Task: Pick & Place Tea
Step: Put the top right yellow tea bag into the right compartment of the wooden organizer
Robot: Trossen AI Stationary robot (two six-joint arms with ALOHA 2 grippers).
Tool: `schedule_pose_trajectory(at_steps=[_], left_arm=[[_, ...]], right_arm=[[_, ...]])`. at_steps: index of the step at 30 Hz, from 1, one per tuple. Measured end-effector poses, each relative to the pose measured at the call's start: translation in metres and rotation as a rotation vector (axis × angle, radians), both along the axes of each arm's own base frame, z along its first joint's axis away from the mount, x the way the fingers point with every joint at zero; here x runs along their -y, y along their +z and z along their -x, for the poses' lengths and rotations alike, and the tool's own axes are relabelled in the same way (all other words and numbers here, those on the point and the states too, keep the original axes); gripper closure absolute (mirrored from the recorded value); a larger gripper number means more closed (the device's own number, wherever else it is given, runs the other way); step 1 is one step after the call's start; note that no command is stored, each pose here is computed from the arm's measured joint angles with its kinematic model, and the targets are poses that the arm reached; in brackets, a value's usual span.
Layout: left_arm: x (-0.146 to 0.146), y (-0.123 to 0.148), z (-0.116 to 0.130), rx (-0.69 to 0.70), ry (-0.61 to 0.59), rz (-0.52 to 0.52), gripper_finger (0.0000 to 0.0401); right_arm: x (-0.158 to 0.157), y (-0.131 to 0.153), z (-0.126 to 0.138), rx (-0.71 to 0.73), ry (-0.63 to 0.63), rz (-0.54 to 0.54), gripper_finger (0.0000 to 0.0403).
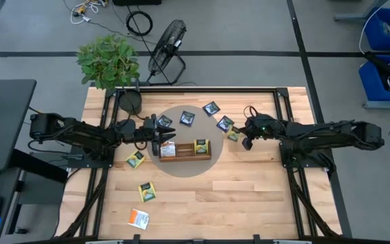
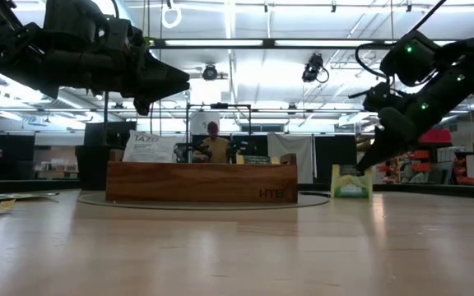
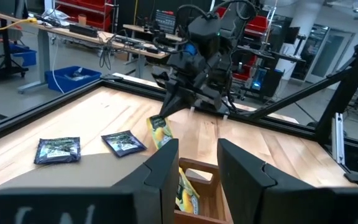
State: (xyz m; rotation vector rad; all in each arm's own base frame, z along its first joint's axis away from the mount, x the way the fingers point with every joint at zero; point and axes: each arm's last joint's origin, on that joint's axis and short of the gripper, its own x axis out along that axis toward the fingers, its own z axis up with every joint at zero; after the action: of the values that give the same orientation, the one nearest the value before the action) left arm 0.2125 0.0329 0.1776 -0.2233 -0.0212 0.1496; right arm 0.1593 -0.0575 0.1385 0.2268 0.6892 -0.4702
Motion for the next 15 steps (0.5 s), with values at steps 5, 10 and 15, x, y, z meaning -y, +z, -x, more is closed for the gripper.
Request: schedule_pose_trajectory(at_steps=[5,10,15], left_arm=[[0.000,0.000,0.000,-0.005,0.000,0.000,0.0286],[0.000,-0.001,0.000,-0.006,0.000,-0.001,0.0286],[0.000,-0.001,0.000,-0.007,0.000,-0.007,0.0286]], right_arm=[[-0.005,0.010,-0.004,0.030,0.022,0.085,0.0401],[-0.011,0.036,-0.014,0.104,0.081,0.134,0.0402],[-0.020,0.060,-0.024,0.105,0.152,0.178,0.0402]])
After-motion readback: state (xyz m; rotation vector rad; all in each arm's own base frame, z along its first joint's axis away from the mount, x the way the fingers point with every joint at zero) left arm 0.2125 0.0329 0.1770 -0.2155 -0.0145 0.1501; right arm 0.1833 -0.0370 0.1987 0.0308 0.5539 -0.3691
